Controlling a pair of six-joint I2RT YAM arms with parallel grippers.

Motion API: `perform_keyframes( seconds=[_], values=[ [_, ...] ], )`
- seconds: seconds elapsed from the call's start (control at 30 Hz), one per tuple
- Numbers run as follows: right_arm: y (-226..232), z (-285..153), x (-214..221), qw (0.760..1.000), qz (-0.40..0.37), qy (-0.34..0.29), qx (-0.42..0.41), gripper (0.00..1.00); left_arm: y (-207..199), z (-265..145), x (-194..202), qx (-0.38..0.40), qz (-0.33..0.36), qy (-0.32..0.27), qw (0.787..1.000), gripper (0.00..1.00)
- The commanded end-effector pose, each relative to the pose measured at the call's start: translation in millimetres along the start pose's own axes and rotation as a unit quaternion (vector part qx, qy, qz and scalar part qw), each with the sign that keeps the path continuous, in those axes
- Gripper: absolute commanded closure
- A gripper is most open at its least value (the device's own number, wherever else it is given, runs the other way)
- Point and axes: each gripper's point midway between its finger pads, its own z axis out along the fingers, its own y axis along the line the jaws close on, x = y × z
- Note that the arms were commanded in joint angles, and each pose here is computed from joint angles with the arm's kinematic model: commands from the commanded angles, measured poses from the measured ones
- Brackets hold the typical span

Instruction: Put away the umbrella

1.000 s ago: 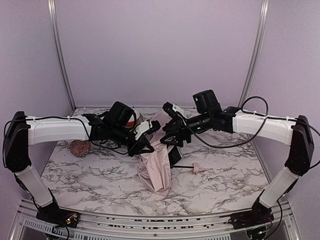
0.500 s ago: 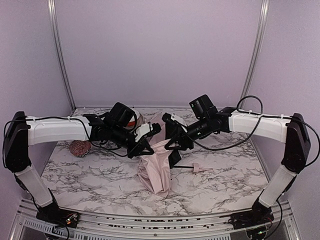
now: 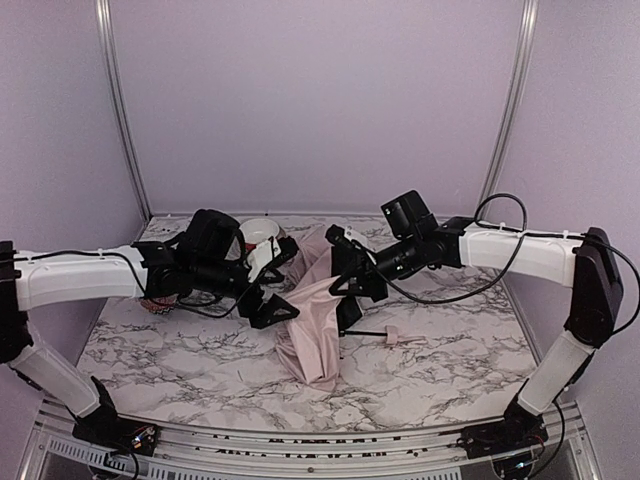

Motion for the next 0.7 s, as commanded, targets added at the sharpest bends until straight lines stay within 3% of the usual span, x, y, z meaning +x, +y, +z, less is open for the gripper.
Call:
perform_keyframes(
  seconds=[0.0, 0.1, 0.2, 0.43, 0.67],
  values=[
    [-9, -11, -18, 0.999, -0.003, -0.041, 0.004, 1.0, -32, -33, -32, -0.038, 0.067, -0.088, 0.993, 0.01],
    [-15, -15, -20, 0.998, 0.01, -0.056, 0.001, 1.0, -81, -33, -14, -0.003, 0.136, -0.078, 0.988, 0.07],
    [-19, -16, -21, 0.998, 0.016, -0.062, 0.0, 1.0, -101, -21, 12, 0.017, 0.181, -0.055, 0.982, 0.12],
    [-14, -15, -15, 0.998, 0.021, -0.056, -0.014, 1.0, -82, 9, 33, -0.046, 0.302, -0.037, 0.951, 0.08],
    [-13, -16, -10, 0.998, 0.022, -0.051, -0.021, 1.0, -69, 43, 65, -0.053, 0.343, 0.029, 0.938, 0.07]
  ],
)
